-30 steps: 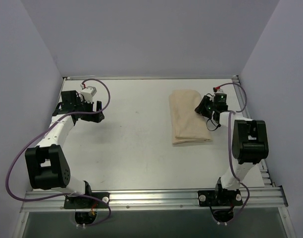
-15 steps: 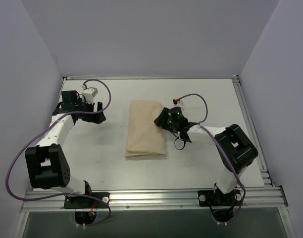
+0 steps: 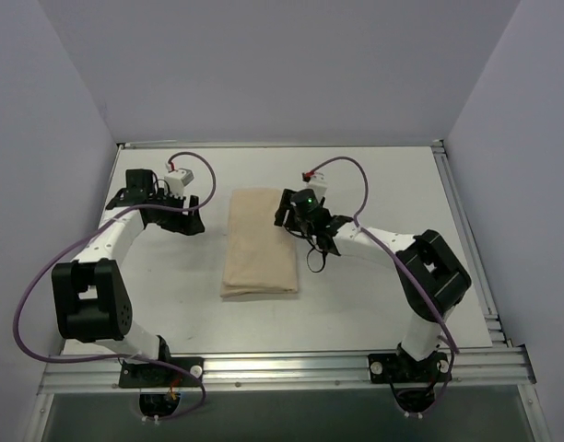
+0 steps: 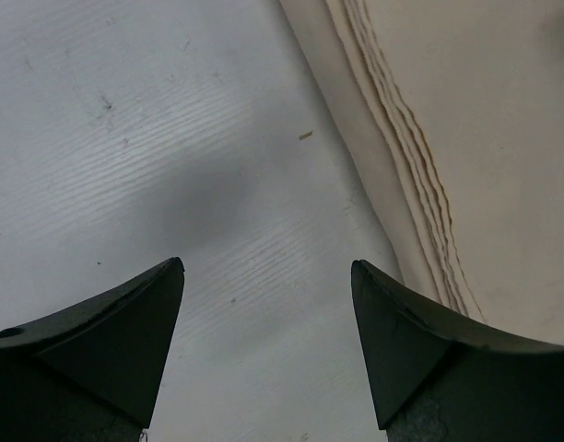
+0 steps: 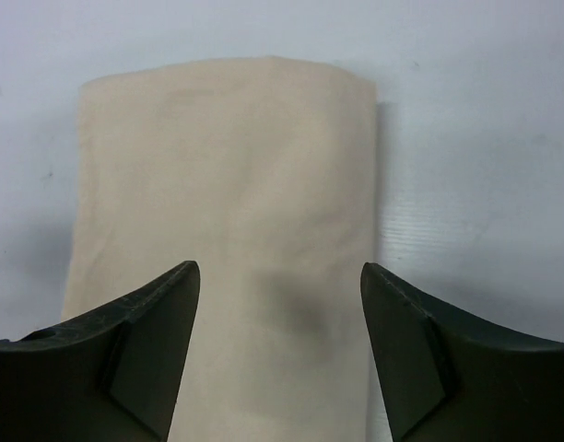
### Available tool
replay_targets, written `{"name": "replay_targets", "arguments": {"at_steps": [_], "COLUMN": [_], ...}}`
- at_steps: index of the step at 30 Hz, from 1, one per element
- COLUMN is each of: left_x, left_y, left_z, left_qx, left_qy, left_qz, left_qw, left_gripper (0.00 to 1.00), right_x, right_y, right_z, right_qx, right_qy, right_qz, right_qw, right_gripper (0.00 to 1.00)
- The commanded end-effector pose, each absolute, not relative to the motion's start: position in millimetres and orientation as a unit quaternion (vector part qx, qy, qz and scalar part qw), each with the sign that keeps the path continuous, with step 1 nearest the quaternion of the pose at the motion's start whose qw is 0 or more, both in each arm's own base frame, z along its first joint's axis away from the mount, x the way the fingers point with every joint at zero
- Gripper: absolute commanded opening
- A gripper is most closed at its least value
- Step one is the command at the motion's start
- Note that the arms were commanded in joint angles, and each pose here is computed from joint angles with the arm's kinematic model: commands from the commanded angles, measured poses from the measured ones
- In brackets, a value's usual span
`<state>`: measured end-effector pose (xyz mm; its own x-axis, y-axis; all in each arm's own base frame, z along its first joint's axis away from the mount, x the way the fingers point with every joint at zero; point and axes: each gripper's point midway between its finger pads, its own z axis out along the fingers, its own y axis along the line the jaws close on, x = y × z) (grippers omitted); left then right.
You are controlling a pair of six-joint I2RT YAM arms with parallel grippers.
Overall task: Open and lay out the surgical kit
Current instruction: Move the surgical kit at the center of the board, then open the surgical kit at the center of the board.
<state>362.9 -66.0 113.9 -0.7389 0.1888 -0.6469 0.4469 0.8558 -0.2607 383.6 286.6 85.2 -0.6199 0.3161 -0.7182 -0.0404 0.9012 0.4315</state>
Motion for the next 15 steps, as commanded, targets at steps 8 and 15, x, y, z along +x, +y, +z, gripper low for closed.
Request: {"name": "replay_targets", "arguments": {"at_steps": [8, 15], "left_x": [363.0, 356.7], "left_y": [-4.7, 0.0], "left_z": [145.2, 153.4], "left_qx": [0.118, 0.121], "left_qy": [0.916, 0.912], "left_qz": [-0.135, -0.12], "left_qw": [0.359, 0.372], "left_gripper": [0.82, 0.82], "right_x": [302.9, 257.6], "right_y": [415.2, 446.2], "right_z": [129.3, 115.5], "right_qx": [-0.236, -0.321], "right_qy": [0.857, 0.843], "right_qz": [0.108, 0.02], "right_qw": [0.445, 0.432], "right_gripper": [0.75, 0.76]}}
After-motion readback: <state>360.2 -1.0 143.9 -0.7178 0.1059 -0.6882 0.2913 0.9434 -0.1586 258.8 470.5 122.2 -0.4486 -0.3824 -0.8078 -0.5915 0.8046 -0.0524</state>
